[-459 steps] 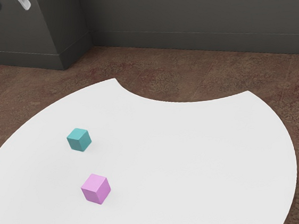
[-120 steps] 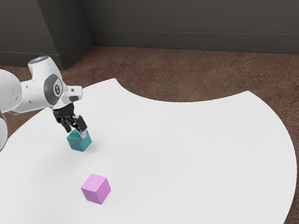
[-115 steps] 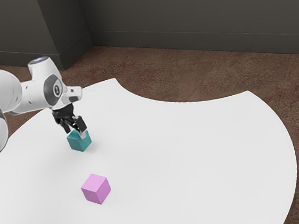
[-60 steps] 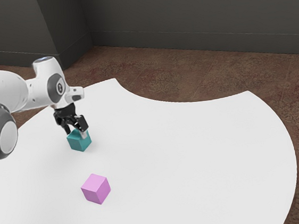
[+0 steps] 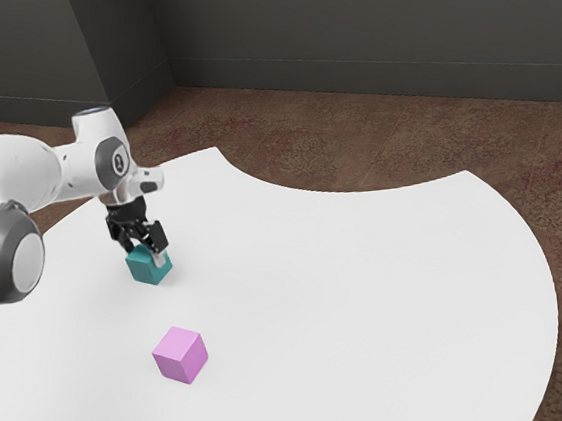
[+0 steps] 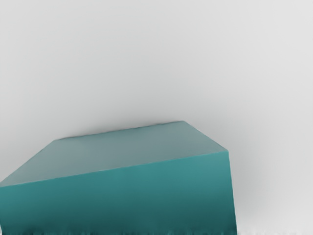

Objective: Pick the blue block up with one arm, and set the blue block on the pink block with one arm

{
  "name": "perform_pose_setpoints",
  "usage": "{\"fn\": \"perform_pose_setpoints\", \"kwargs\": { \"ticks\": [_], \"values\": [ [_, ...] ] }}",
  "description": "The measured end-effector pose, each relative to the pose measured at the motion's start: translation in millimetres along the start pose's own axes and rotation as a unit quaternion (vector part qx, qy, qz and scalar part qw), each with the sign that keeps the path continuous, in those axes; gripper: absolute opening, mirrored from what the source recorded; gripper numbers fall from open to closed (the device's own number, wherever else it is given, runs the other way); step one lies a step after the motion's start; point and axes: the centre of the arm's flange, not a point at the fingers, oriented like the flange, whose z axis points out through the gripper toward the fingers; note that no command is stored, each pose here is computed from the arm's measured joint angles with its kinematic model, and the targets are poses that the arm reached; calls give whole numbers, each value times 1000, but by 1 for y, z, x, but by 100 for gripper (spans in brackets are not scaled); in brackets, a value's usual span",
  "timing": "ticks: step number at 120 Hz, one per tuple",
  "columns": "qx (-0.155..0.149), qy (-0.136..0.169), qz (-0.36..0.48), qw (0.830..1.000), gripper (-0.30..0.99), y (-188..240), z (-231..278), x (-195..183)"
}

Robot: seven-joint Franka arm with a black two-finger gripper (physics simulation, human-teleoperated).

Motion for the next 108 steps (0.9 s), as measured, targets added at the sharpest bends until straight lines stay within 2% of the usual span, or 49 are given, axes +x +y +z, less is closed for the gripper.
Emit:
{"fn": "perform_pose_setpoints", "kwargs": {
  "ticks": [22,84,108],
  "values": [
    [-9,-15,5,1000,67,2,4,2],
    [-9,-21,19,1000,67,4,1,17],
    [-17,-35,20,999,67,5,7,17]
  ]
}}
